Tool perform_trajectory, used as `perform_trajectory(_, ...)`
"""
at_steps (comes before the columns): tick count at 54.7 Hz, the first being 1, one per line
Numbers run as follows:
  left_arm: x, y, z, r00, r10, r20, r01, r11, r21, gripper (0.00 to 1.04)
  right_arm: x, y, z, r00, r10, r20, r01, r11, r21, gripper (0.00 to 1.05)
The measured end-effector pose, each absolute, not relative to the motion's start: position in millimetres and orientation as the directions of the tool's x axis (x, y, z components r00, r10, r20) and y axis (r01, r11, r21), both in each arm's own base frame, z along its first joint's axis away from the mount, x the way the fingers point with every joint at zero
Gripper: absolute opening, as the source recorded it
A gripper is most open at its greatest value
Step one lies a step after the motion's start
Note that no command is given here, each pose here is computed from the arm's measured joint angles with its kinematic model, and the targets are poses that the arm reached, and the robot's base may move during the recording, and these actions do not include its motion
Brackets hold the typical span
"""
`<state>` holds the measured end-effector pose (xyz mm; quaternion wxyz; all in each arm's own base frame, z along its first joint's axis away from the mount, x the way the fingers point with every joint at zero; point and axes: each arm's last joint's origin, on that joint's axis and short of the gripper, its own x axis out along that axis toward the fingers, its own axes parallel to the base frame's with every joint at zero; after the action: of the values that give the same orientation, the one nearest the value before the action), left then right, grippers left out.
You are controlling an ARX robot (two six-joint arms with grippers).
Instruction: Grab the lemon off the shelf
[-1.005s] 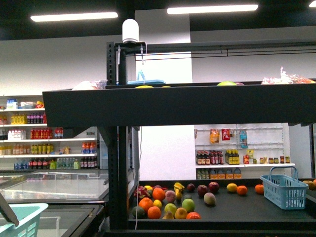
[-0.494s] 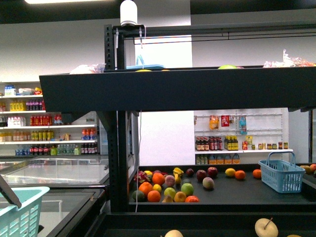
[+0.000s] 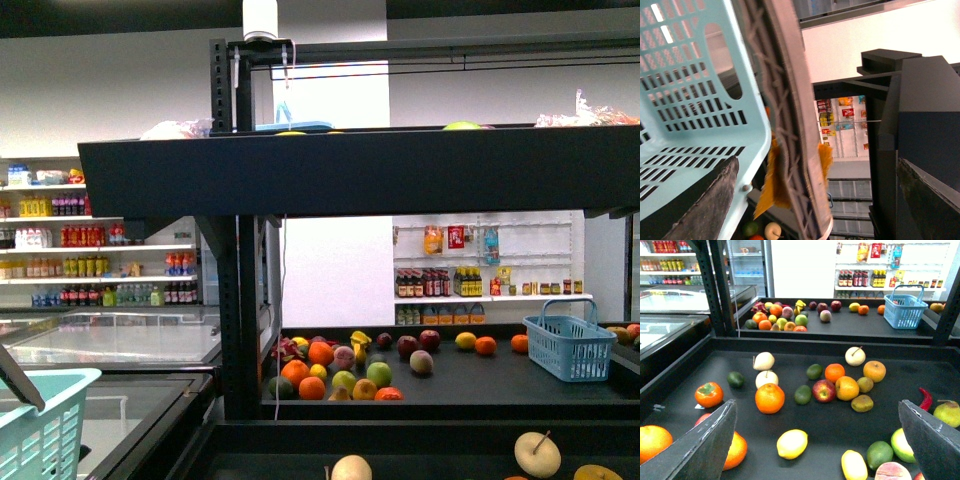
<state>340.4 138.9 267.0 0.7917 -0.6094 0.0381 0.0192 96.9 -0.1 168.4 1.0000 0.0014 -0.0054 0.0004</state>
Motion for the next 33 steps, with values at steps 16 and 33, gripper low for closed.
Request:
perform_trajectory(16, 370.2, 138.6, 268.8, 0.999, -0.038, -0.035, -0.023, 0.271, -0.962, 0.97, 96.9, -0.1, 168.4, 1.000, 0.000, 0.011, 0.000, 1.000, 0.003, 0.97)
perform_trajectory(33, 382.7, 138.1, 264.8, 0.999, -0.025, -0.041, -0.033, 0.274, -0.961, 0.71, 96.9, -0.1, 168.4, 1.000, 0.000, 0.011, 0.000, 1.000, 0.003, 0.97)
